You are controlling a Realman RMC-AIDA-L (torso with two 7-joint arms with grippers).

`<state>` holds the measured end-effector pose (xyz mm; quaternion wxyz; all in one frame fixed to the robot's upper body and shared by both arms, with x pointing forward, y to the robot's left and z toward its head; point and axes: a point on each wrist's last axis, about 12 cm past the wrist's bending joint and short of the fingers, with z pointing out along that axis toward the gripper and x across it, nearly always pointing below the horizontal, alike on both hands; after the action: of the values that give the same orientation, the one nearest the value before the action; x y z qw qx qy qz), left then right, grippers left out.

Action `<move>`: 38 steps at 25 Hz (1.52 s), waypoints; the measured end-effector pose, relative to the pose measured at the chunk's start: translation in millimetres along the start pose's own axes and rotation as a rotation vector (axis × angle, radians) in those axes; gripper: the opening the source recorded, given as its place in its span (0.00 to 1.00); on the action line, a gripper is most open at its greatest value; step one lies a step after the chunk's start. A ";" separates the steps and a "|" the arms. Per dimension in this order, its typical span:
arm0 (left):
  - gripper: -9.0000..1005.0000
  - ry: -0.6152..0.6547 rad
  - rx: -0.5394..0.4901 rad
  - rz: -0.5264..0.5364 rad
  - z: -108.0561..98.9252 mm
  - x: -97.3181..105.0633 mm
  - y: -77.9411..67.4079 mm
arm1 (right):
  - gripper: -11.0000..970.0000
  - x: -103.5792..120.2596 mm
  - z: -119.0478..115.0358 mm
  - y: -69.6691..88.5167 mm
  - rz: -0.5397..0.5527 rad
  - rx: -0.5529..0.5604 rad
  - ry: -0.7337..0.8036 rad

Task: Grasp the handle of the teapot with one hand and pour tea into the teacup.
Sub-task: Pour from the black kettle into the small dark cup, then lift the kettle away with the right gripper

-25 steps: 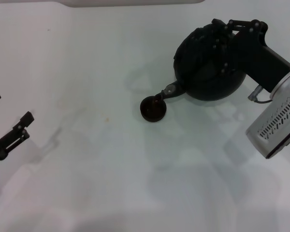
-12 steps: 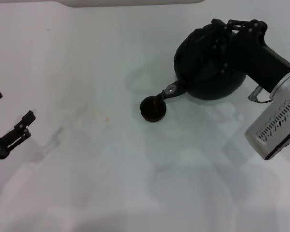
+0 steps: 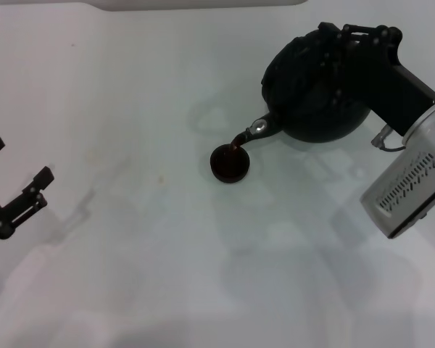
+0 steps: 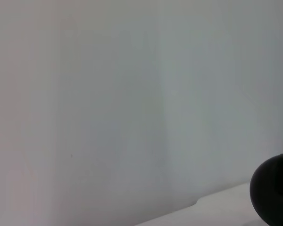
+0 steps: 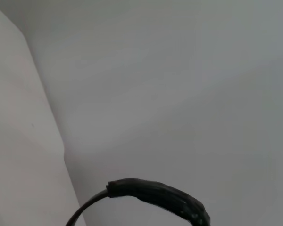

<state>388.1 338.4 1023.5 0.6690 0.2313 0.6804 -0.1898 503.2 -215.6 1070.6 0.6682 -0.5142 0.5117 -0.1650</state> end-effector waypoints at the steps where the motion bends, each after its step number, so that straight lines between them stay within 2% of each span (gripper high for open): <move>1: 0.86 0.000 0.000 0.000 0.0 0.0 0.0 | 0.12 -0.1 0.7 0.3 0.001 0.003 0.003; 21: 0.84 -0.005 0.004 0.005 2.7 -0.4 0.7 | 0.11 1.4 0.3 3.8 0.011 -0.004 0.006; 26: 0.84 -0.005 0.005 0.006 3.5 -0.6 1.1 | 0.11 2.5 0.5 -0.4 0.065 0.018 0.014; 30: 0.84 -0.006 0.004 0.006 3.3 -0.8 1.6 | 0.11 0.1 -1.3 -3.0 0.151 0.015 -0.002; 38: 0.84 -0.008 -0.012 0.017 1.6 -2.4 5.7 | 0.11 -5.7 -8.3 5.5 0.223 -0.027 -0.008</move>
<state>392.7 342.0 1026.2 0.6746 0.2323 0.6770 -0.1807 492.1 -213.4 1069.3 0.6774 -0.4638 0.5653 -0.0808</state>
